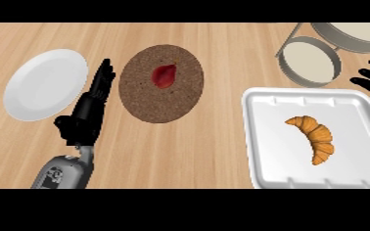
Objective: Pick the croissant from the tray and place it in the tiered basket
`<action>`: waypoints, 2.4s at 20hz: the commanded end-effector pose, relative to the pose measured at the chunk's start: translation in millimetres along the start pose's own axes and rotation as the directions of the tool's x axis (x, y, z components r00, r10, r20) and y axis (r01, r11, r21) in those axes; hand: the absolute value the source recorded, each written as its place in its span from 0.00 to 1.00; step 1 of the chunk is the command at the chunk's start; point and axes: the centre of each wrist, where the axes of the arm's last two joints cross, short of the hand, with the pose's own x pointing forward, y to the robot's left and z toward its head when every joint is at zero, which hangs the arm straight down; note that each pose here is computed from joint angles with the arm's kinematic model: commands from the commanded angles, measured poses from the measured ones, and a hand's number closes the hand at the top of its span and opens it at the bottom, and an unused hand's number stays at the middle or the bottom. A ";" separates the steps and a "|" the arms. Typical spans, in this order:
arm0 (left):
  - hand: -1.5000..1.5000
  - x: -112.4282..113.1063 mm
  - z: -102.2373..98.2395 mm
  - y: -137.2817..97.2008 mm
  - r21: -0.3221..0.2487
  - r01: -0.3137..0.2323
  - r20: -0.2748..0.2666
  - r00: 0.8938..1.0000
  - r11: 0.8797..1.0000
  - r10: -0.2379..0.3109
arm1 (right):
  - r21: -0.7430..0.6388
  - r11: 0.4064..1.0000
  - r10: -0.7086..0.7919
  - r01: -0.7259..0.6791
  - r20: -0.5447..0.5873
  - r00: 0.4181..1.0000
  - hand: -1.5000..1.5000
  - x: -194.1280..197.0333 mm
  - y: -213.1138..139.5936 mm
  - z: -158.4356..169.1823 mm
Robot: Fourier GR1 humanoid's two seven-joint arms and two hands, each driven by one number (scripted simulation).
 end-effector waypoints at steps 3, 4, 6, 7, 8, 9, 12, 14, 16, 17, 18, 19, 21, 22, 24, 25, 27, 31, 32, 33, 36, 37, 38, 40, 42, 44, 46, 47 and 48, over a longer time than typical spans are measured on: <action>0.50 -6.6 5.6 -5.2 0.023 0.004 -0.014 1.000 1.000 -0.004 | 0.315 0.883 0.389 -0.347 -0.081 0.917 0.00 121.4 11.2 -14.0; 0.50 -9.0 9.2 -11.4 0.008 -0.003 -0.018 1.000 1.000 0.004 | 0.338 0.848 0.455 -0.407 -0.071 0.888 0.00 139.7 19.3 -22.2; 0.50 -7.8 5.4 -6.7 0.013 0.003 -0.023 1.000 1.000 -0.002 | 0.397 0.761 0.581 -0.513 -0.067 0.811 0.00 171.7 39.1 -39.6; 0.50 -7.5 4.3 -6.4 0.035 0.002 -0.021 1.000 0.999 -0.002 | 0.426 0.718 0.632 -0.550 -0.066 0.772 0.00 180.8 48.9 -45.5; 0.50 -7.9 8.1 -6.7 0.017 -0.003 -0.028 1.000 1.000 0.004 | 0.429 0.677 0.679 -0.598 -0.051 0.732 0.00 193.8 58.1 -49.7; 0.50 -7.8 4.0 -4.6 0.036 0.000 -0.024 1.000 0.999 0.001 | 0.462 0.621 0.727 -0.633 -0.038 0.686 0.00 201.9 70.8 -57.0; 0.50 -10.4 7.3 -7.7 0.032 0.007 -0.018 1.000 0.999 -0.007 | 0.499 0.504 0.824 -0.705 -0.032 0.566 0.00 213.2 95.7 -65.8; 0.50 -9.0 2.2 -4.3 0.046 0.026 -0.033 0.999 0.999 -0.024 | 0.537 0.452 0.854 -0.712 -0.031 0.519 0.00 197.1 106.9 -74.4; 0.50 -7.4 4.0 -12.0 0.027 0.011 -0.029 1.000 1.000 -0.010 | 0.546 0.414 0.879 -0.728 -0.032 0.475 0.00 196.1 112.9 -72.2; 0.50 -10.2 17.6 -6.7 0.026 0.016 -0.023 1.000 1.000 -0.016 | 0.542 0.409 0.882 -0.734 -0.029 0.470 0.00 182.7 117.0 -71.4; 0.50 -9.1 5.4 -18.5 0.035 0.010 -0.023 1.000 0.999 -0.009 | 0.577 0.379 0.894 -0.723 -0.026 0.447 0.00 177.0 123.5 -76.8; 0.50 -7.1 3.4 -21.1 0.035 0.009 -0.015 1.000 0.999 -0.008 | 0.575 0.364 0.901 -0.733 -0.016 0.434 0.00 180.9 124.4 -75.4; 0.50 -9.5 5.7 -15.7 0.041 0.003 -0.030 1.000 0.999 -0.002 | 0.583 0.355 0.905 -0.731 -0.018 0.425 0.00 166.3 131.1 -67.5; 0.50 -0.9 6.2 -11.8 0.023 0.022 -0.019 1.000 1.000 -0.021 | 0.579 0.366 0.901 -0.729 -0.026 0.432 0.00 162.9 127.3 -67.3; 0.50 5.2 1.2 -21.2 0.032 0.014 -0.005 1.000 0.999 -0.014 | 0.588 0.339 0.914 -0.734 -0.021 0.405 0.00 157.4 134.5 -69.8; 0.50 -5.7 17.8 -14.1 0.025 0.009 -0.028 1.000 1.000 -0.008 | 0.586 0.312 0.923 -0.748 0.001 0.386 0.00 165.1 142.3 -60.3; 0.50 -1.7 11.5 -14.3 0.033 0.019 -0.013 1.000 0.999 -0.019 | 0.621 0.293 0.933 -0.727 -0.021 0.358 0.00 157.5 148.5 -64.5; 0.50 5.3 6.8 -18.3 0.021 0.009 -0.003 1.000 1.000 -0.009 | 0.660 0.263 0.954 -0.704 -0.071 0.290 0.00 147.1 156.5 -72.2; 0.50 2.6 0.0 -11.1 0.025 0.018 -0.003 1.000 1.000 -0.018 | 0.656 0.258 0.957 -0.709 -0.070 0.283 0.00 148.7 157.2 -70.5; 0.50 -2.8 5.9 -5.4 0.034 0.011 -0.008 1.000 0.999 -0.011 | 0.664 0.252 0.960 -0.704 -0.078 0.269 0.00 142.0 160.6 -71.8; 0.50 -6.1 6.1 -8.1 0.031 0.022 -0.023 0.999 0.999 -0.021 | 0.671 0.243 0.967 -0.701 -0.106 0.234 0.00 142.0 160.9 -72.0; 0.50 0.4 1.5 -5.4 0.025 0.015 -0.006 1.000 1.000 -0.015 | 0.672 0.242 0.966 -0.700 -0.101 0.236 0.00 137.2 162.1 -72.3; 0.50 0.4 1.2 -12.5 0.022 0.007 0.003 1.000 1.000 -0.007 | 0.677 0.226 0.971 -0.700 -0.102 0.215 0.00 139.3 164.7 -72.8; 0.50 -4.0 2.9 -15.5 0.041 0.009 -0.022 1.000 0.999 -0.008 | 0.671 0.192 0.978 -0.716 -0.072 0.195 0.00 134.4 175.2 -69.3; 0.50 -4.7 10.7 -16.8 0.024 0.022 -0.012 1.000 0.999 -0.021 | 0.657 0.197 0.979 -0.728 -0.097 0.178 0.00 135.8 168.4 -69.2; 0.50 -8.5 7.6 -6.8 0.032 0.022 -0.019 1.000 0.999 -0.021 | 0.665 0.161 0.986 -0.730 -0.075 0.149 0.00 129.6 175.6 -71.0; 0.50 0.3 3.3 -20.2 0.021 0.014 -0.003 1.000 1.000 -0.014 | 0.655 0.144 0.989 -0.741 -0.079 0.122 0.00 129.1 170.6 -75.4; 0.50 8.8 -2.8 -6.1 0.021 0.015 0.002 1.000 1.000 -0.015 | 0.653 0.141 0.990 -0.744 -0.089 0.110 0.00 116.7 172.0 -74.7; 0.50 -1.5 5.3 -16.3 -0.002 0.016 -0.008 1.000 1.000 -0.016 | 0.647 0.116 0.993 -0.754 -0.076 0.087 0.00 122.7 169.0 -79.0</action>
